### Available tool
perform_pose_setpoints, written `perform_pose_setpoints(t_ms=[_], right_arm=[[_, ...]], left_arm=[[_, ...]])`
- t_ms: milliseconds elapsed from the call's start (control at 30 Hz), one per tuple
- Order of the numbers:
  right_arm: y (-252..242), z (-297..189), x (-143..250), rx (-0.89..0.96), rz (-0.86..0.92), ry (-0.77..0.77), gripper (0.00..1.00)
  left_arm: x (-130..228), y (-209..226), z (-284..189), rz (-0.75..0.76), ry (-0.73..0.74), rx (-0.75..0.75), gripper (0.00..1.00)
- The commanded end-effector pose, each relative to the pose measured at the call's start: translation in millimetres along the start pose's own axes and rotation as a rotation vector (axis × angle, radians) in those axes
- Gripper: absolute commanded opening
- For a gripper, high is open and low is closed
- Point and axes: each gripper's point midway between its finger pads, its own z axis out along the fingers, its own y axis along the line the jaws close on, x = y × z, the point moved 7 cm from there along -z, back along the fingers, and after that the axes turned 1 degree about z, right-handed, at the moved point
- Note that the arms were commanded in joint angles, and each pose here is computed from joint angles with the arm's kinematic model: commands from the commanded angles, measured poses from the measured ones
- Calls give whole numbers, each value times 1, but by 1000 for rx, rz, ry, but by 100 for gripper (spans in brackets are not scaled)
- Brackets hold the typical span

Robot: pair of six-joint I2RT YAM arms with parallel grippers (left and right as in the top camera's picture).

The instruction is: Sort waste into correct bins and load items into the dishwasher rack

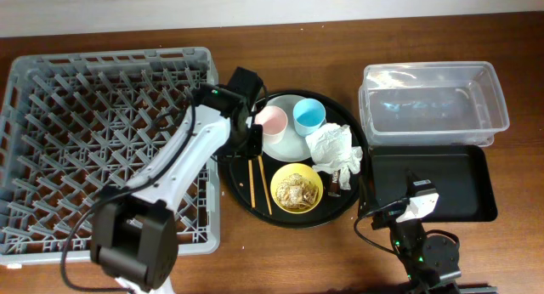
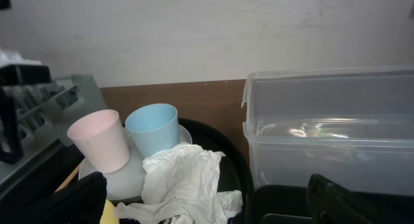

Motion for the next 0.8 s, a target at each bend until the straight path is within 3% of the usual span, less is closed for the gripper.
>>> perform_pose_setpoints(t_ms=[0,600,767], right_arm=[[-3,0,2,20,4,2,99],[-3,0,2,20,4,2,99],[-3,0,2,20,4,2,99]], left_arm=[[-6,0,21,-26,17,-49,35],[8,-3,86,-18,95,-103,33],[9,-4,94,-33,77,-96,24]])
